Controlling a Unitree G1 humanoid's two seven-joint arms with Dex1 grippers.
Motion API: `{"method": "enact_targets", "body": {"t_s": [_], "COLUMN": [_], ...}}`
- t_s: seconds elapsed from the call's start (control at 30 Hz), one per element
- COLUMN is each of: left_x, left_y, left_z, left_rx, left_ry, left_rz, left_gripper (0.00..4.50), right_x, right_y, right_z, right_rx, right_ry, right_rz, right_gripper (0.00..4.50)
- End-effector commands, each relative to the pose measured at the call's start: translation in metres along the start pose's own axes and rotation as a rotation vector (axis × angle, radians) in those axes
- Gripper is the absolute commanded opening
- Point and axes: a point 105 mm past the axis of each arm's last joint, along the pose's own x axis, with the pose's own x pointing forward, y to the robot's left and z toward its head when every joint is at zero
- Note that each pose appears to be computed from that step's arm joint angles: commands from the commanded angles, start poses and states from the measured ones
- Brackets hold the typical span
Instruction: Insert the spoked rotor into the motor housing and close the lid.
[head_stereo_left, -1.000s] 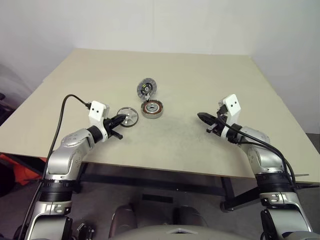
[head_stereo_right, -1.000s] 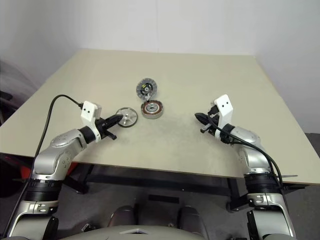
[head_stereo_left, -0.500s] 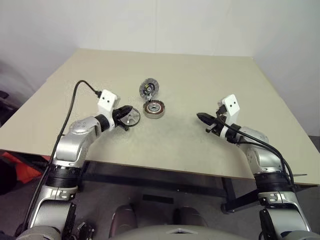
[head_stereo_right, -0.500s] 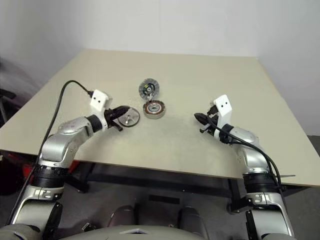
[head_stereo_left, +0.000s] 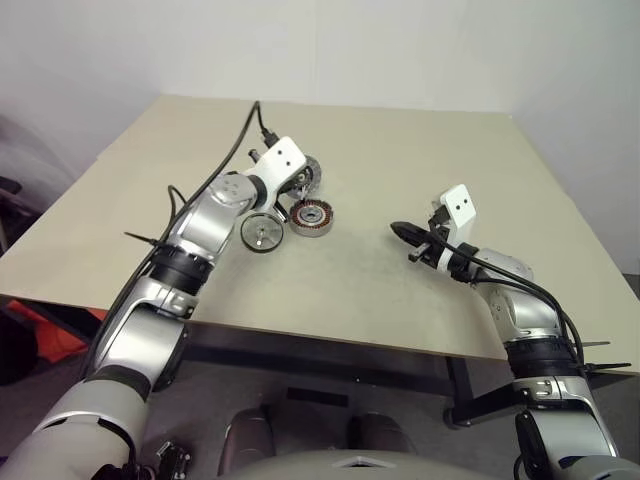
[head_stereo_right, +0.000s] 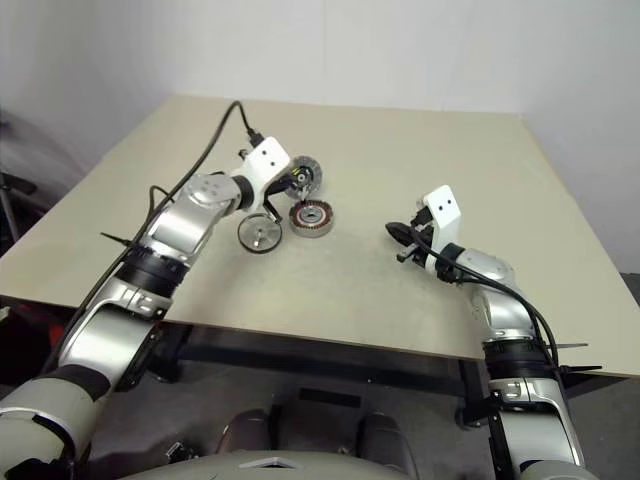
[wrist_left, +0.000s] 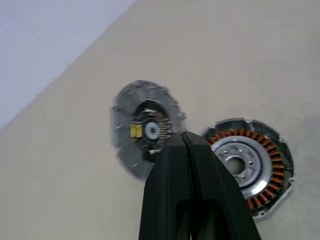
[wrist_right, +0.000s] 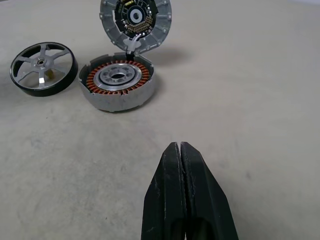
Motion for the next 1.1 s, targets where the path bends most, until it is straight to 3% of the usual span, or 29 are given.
{"method": "enact_targets", "body": {"t_s": [0.03, 0.3, 0.5, 0.67, 0.77, 1.07, 1.1], "left_x": [0.005, -0.001, -0.004, 0.001, 0.007, 0.021, 0.021], "left_y": [0.001, 0.022, 0.038, 0.033, 0.025, -0.008, -0.010], "left_z": [0.016, 0.036, 0.045, 0.051, 0.057, 0.035, 0.033], "left_rx": [0.184, 0.473, 0.557, 0.625, 0.664, 0.801, 0.803], "left_ry": [0.046, 0.140, 0.227, 0.271, 0.272, 0.362, 0.368], "left_rz": [-0.076, -0.264, -0.338, -0.389, -0.406, -0.525, -0.537], "left_gripper": [0.02, 0.02, 0.02, 0.02, 0.54, 3.47, 3.47], "right_x": [0.004, 0.011, 0.013, 0.013, 0.012, 0.011, 0.011], "right_y": [-0.001, 0.001, 0.000, 0.000, -0.002, -0.002, -0.002], "right_z": [0.019, 0.023, 0.026, 0.029, 0.032, 0.035, 0.035], "right_rx": [-0.040, -0.049, -0.057, -0.067, -0.075, -0.085, -0.086], "right_ry": [-0.050, -0.053, -0.056, -0.059, -0.063, -0.069, -0.070], "right_rz": [0.013, 0.037, 0.045, 0.049, 0.046, 0.034, 0.031], "right_gripper": [0.00, 0.00, 0.00, 0.00, 0.00, 0.00, 0.00]}}
